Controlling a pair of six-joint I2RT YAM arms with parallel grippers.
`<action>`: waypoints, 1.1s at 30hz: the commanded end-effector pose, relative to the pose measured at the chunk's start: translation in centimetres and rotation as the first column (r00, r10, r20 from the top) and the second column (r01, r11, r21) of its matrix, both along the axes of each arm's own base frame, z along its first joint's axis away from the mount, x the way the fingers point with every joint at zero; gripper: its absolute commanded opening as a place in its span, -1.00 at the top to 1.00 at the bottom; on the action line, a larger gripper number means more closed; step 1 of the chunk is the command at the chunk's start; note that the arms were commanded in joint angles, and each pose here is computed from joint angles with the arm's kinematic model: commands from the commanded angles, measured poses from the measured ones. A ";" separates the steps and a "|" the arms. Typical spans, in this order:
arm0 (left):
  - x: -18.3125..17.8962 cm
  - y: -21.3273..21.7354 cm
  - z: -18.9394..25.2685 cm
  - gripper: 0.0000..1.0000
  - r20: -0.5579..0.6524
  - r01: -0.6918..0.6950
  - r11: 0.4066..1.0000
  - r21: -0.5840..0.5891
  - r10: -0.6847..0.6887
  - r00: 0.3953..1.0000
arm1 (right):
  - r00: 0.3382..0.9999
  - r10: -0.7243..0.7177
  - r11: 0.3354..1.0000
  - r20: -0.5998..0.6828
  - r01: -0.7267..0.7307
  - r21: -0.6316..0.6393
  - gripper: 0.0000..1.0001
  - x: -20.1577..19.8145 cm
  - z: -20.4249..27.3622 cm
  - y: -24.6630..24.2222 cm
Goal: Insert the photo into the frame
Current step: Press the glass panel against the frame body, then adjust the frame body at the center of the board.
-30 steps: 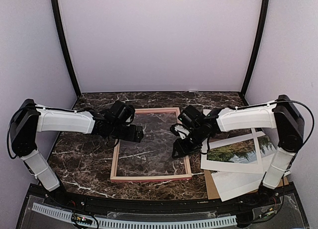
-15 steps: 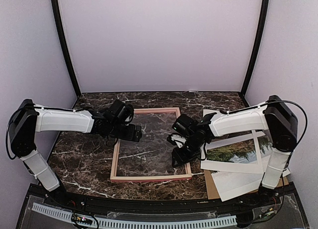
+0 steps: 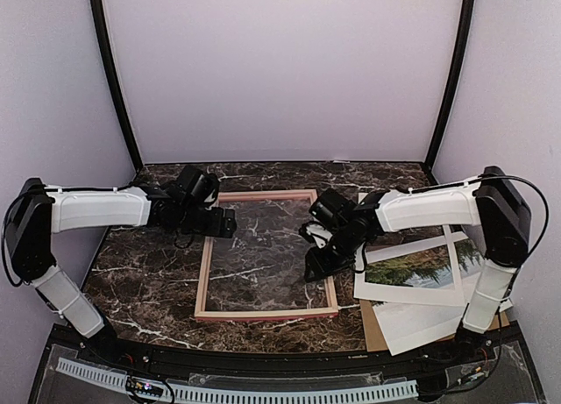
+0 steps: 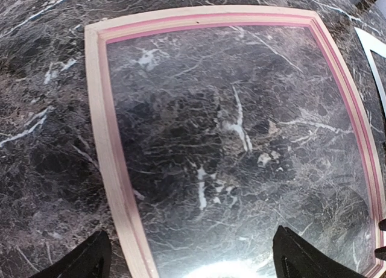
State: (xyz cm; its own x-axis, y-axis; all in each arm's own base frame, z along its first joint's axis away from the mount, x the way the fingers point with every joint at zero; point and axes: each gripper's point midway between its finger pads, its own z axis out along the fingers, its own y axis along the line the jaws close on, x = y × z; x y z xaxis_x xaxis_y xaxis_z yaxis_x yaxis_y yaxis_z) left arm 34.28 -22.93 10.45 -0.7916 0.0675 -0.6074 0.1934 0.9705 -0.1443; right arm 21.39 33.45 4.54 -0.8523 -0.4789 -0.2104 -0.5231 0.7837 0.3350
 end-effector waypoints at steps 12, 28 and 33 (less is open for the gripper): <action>0.4 7.4 -3.2 -0.67 -0.157 -0.049 0.996 0.081 0.061 0.986 | 0.944 -0.314 0.946 0.105 0.301 0.122 0.07 8.9 2.5 -4.1; 1.3 5.8 -6.7 -0.29 -0.256 0.000 1.000 0.022 0.006 0.967 | 0.915 -0.387 0.920 0.111 0.375 0.114 0.02 9.0 1.3 -7.1; 1.2 6.3 -7.6 0.03 -0.272 -0.011 0.998 0.054 0.025 0.962 | 0.897 -0.422 0.905 0.133 0.409 0.116 -0.02 9.7 1.8 -8.7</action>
State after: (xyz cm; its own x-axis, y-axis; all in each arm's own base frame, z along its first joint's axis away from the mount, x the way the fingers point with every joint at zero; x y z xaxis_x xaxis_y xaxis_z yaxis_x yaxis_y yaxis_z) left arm 35.06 -16.63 2.84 -0.9276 0.0761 -0.3657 0.1365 0.9804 -0.1422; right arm 29.67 25.93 4.73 -0.9425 -0.1151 -0.3139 -0.2278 0.9084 0.3507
